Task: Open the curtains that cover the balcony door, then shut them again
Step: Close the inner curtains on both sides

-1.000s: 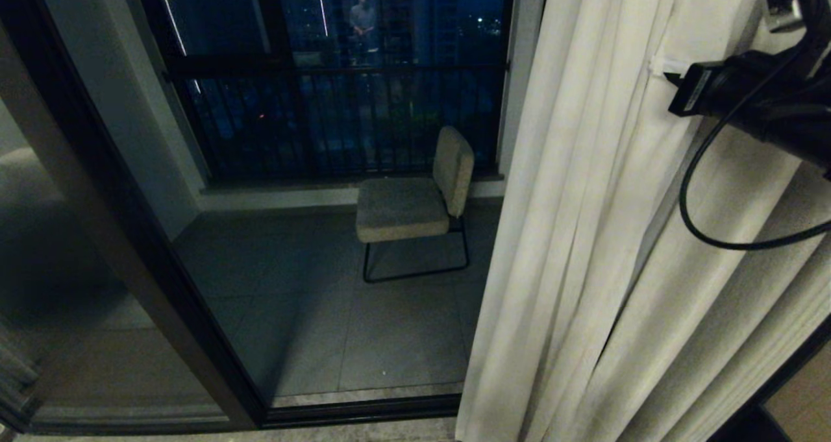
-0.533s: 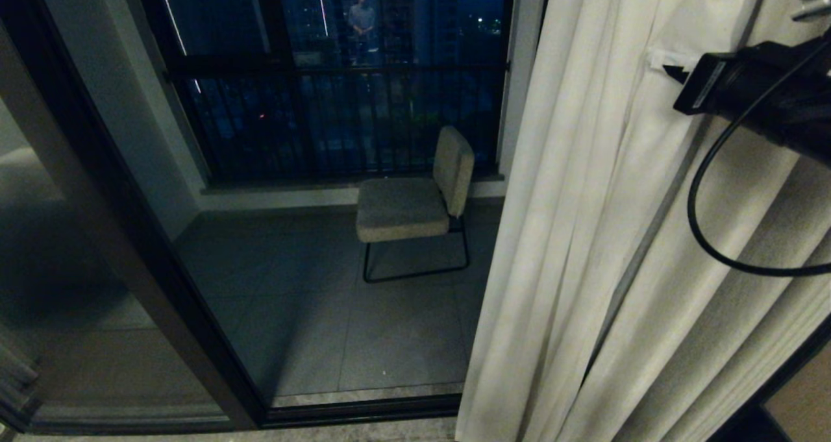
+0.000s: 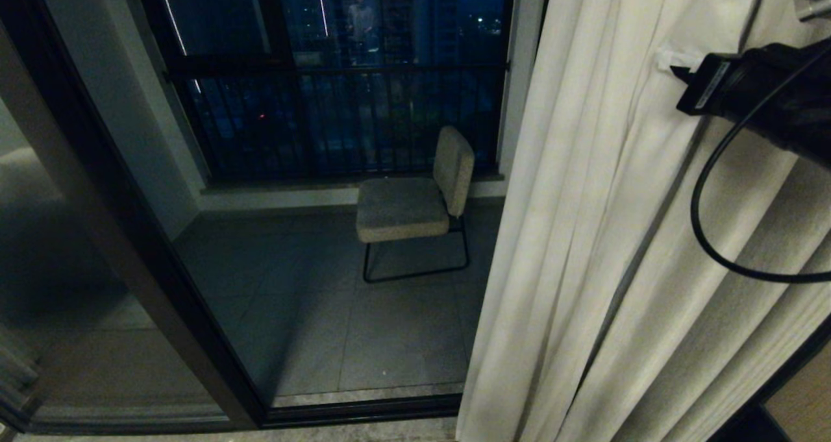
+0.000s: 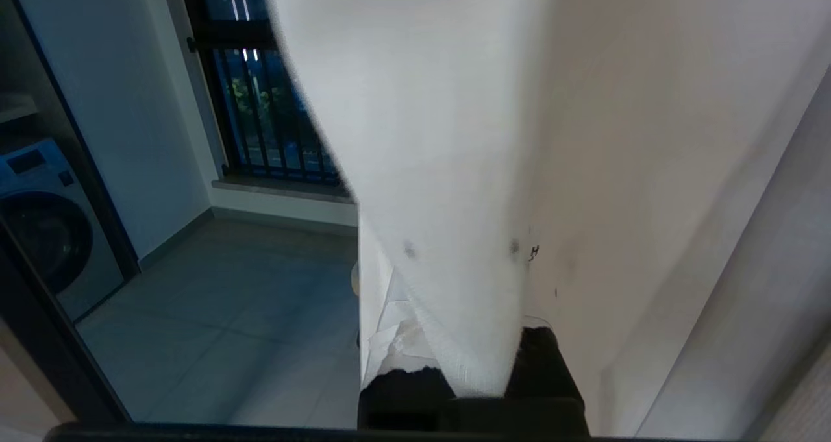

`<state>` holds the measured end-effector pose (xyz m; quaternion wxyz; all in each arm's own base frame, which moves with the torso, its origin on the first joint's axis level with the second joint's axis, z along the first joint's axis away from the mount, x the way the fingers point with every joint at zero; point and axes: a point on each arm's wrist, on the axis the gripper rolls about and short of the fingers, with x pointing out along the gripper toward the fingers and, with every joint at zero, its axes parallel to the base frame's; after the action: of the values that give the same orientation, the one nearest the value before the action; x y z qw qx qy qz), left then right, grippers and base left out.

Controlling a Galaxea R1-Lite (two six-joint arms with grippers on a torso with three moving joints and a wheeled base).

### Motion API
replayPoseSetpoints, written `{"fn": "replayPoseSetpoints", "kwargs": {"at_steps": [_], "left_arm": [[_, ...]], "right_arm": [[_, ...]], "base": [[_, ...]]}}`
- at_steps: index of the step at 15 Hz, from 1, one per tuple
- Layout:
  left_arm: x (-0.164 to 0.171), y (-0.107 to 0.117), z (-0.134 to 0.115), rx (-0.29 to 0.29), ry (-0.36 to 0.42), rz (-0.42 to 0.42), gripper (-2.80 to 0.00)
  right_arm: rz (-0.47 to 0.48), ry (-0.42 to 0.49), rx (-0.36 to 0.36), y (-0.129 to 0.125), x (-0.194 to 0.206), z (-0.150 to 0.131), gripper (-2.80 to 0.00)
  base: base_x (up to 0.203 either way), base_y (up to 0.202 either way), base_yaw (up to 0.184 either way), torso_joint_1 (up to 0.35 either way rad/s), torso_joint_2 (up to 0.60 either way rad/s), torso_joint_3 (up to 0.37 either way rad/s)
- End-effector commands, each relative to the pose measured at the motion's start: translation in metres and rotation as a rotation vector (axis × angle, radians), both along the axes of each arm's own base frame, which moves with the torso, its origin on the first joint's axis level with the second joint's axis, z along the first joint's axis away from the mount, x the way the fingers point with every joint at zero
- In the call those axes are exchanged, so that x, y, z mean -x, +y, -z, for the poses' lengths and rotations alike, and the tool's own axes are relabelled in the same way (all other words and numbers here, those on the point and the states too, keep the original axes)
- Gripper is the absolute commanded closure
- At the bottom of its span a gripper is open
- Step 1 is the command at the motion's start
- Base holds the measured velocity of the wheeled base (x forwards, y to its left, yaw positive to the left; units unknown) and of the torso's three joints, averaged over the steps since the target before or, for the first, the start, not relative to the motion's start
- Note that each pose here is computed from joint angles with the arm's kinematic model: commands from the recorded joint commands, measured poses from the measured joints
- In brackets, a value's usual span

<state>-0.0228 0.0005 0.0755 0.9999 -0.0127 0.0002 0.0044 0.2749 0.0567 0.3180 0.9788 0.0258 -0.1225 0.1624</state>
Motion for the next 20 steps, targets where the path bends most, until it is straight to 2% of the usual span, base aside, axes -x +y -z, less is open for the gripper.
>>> {"fn": "replayPoseSetpoints", "kwargs": {"at_steps": [1, 9, 12, 20], "left_arm": [[0.0, 0.0, 0.0, 0.001, 0.0, 0.0, 0.0], [0.0, 0.0, 0.0, 0.001, 0.0, 0.0, 0.0], [0.0, 0.0, 0.0, 0.001, 0.0, 0.001, 0.0], [0.0, 0.0, 0.0, 0.001, 0.0, 0.0, 0.0]], "right_arm": [[0.006, -0.007, -0.001, -0.003, 0.006, -0.001, 0.0], [0.06, 0.011, 0.002, -0.017, 0.004, 0.017, 0.0], [0.066, 0.001, 0.027, -0.018, 0.006, 0.016, 0.0], [0.066, 0.0, 0.027, -0.018, 0.006, 0.016, 0.0]], "base": [[0.0, 0.0, 0.0, 0.0, 0.0, 0.0], [0.0, 0.0, 0.0, 0.0, 0.0, 0.0], [0.0, 0.0, 0.0, 0.0, 0.0, 0.0], [0.0, 0.0, 0.0, 0.0, 0.0, 0.0]]}}
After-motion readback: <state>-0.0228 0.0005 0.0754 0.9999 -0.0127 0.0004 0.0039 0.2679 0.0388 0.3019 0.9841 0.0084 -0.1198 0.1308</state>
